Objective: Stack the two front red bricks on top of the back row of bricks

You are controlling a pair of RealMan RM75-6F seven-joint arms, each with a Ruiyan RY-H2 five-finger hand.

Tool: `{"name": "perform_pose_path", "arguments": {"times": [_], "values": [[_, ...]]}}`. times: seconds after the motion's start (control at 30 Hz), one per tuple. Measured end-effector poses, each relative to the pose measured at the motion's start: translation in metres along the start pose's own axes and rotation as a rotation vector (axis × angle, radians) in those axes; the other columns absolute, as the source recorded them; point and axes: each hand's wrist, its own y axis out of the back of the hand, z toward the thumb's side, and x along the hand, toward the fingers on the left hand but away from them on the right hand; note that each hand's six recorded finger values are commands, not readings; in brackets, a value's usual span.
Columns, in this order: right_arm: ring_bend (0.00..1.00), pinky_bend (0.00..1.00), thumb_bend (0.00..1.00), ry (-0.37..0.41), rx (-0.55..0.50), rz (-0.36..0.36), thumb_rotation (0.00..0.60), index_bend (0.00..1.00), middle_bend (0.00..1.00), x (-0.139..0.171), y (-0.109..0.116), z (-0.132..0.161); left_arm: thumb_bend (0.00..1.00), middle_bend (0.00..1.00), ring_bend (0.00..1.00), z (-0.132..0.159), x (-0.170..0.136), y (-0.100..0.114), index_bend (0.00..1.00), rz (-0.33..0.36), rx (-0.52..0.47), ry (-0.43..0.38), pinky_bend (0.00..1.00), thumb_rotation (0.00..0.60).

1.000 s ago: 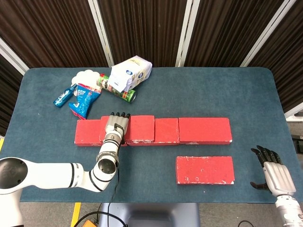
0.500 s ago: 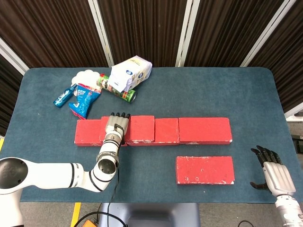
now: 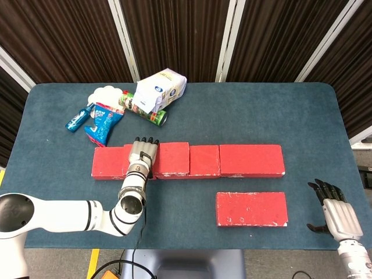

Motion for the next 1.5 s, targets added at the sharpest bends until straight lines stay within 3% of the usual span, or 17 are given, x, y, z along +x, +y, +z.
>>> {"name": "perform_pose_path", "arguments": {"times": [0.5, 0.83, 0.93, 1.0, 1.13, 1.37, 1.5], "values": [[0.07, 0.00, 0.00, -0.004, 0.002, 0.013, 0.600, 0.23, 0.14, -0.001, -0.002, 0.000, 0.00, 0.00, 0.00, 0.002, -0.003, 0.004, 0.00, 0.043, 0.021, -0.007, 0.06, 0.600], [0.07, 0.00, 0.00, 0.007, -0.005, 0.009, 0.600, 0.23, 0.13, 0.000, -0.001, 0.002, 0.00, 0.00, 0.00, -0.001, -0.027, 0.009, 0.00, 0.051, 0.037, -0.032, 0.06, 0.600], [0.07, 0.00, 0.00, 0.005, -0.005, 0.006, 0.600, 0.23, 0.14, 0.000, 0.000, 0.001, 0.10, 0.00, 0.00, -0.003, -0.039, 0.014, 0.00, 0.069, 0.027, -0.055, 0.06, 0.600], [0.07, 0.00, 0.00, 0.004, -0.008, 0.004, 0.600, 0.23, 0.14, 0.001, 0.000, 0.000, 0.18, 0.00, 0.00, -0.008, -0.050, 0.021, 0.00, 0.097, 0.019, -0.072, 0.05, 0.600], [0.07, 0.00, 0.00, 0.010, -0.011, -0.001, 0.600, 0.23, 0.14, 0.002, 0.001, 0.001, 0.19, 0.00, 0.00, -0.025, -0.066, 0.036, 0.00, 0.192, 0.011, -0.089, 0.04, 0.600], [0.07, 0.00, 0.00, 0.014, -0.013, -0.006, 0.600, 0.23, 0.13, 0.005, 0.002, 0.002, 0.20, 0.00, 0.00, -0.080, -0.085, 0.059, 0.00, 0.477, -0.016, -0.110, 0.04, 0.600], [0.07, 0.00, 0.00, 0.013, -0.013, -0.012, 0.600, 0.23, 0.13, 0.005, 0.003, 0.001, 0.22, 0.00, 0.00, -0.126, -0.103, 0.054, 0.00, 0.609, -0.052, -0.127, 0.04, 0.600]]}}
